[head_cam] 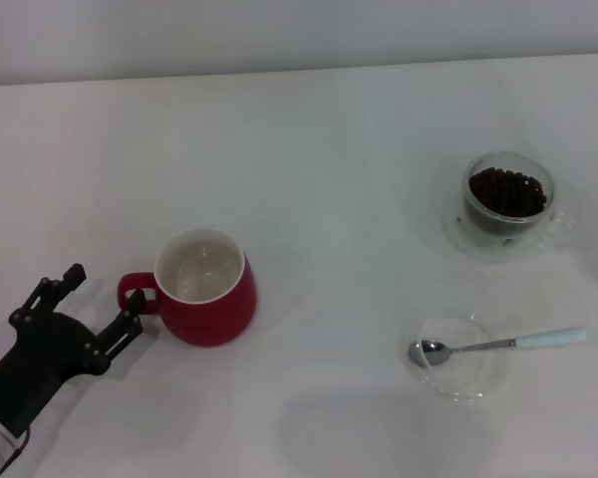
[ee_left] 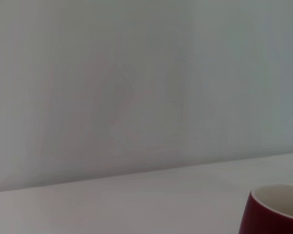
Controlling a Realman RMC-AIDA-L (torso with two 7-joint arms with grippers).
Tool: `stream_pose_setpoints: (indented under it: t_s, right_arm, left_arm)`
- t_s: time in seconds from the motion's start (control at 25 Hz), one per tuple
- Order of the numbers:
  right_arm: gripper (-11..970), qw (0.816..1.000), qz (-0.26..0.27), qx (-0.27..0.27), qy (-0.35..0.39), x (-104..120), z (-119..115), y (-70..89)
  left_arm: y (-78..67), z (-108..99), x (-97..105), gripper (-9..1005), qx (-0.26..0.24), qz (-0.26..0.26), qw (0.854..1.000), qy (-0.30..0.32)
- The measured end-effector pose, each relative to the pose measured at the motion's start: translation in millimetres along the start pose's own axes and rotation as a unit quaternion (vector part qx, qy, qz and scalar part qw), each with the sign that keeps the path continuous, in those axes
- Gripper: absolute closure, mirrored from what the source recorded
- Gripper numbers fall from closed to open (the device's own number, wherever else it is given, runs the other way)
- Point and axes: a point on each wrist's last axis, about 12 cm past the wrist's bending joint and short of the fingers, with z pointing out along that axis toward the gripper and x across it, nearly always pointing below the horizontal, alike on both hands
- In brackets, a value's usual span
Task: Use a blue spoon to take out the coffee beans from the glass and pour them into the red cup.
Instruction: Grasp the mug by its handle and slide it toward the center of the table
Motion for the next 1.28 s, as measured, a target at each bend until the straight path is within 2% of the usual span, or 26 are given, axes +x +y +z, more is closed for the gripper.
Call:
stream_pose_setpoints:
  t_s: [0.52, 0.96, 1.04, 1.28]
  right_arm:
    - [140, 1.000, -0.001, -0.001, 0.000, 0, 5, 0.7]
    - [142, 1.000, -0.001, 0.002, 0.000, -1, 6, -0.1]
    - [143, 1.000, -0.001, 0.002, 0.000, -1, 6, -0.1]
    - [144, 1.000, -0.001, 0.005, 0.001, 0, 8, -0.7]
  left_arm:
    - [-2.7, 12, 1, 217, 0.004, -0.001, 1.000, 0.021]
    - [-4.6, 14, 0, 267, 0.010, 0.000, 1.000, 0.019]
    - [-5.2, 16, -1, 468, 0.012, -0.001, 1.000, 0.017]
    - [-4.7, 19, -3, 542, 0.018, 0.004, 1.000, 0.016]
